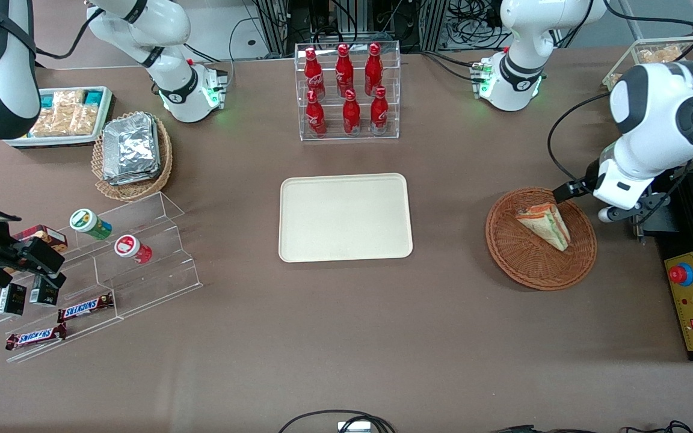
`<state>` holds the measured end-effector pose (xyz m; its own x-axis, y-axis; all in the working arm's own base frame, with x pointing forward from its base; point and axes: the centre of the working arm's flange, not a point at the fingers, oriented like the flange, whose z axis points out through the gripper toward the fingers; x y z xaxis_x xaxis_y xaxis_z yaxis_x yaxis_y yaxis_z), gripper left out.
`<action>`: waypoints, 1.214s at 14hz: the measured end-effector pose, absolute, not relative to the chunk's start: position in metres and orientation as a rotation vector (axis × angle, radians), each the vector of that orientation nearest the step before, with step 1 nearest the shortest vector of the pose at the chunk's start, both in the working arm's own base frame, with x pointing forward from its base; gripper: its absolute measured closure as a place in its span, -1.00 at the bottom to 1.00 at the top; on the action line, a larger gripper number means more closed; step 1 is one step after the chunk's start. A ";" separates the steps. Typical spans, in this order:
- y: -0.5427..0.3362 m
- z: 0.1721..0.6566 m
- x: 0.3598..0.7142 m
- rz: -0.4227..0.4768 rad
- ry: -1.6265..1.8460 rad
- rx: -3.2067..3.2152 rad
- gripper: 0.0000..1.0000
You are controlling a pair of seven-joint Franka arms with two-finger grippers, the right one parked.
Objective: Place sandwich from basket to tray
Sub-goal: 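Move the open left gripper over the sandwich in the basket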
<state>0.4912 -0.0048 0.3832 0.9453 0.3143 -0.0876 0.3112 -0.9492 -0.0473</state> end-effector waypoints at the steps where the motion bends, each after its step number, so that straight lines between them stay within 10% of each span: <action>1: -0.005 0.372 0.488 0.111 -0.534 -3.064 -1.00; 17: 0.016 0.238 0.471 0.035 -0.911 -3.000 -1.00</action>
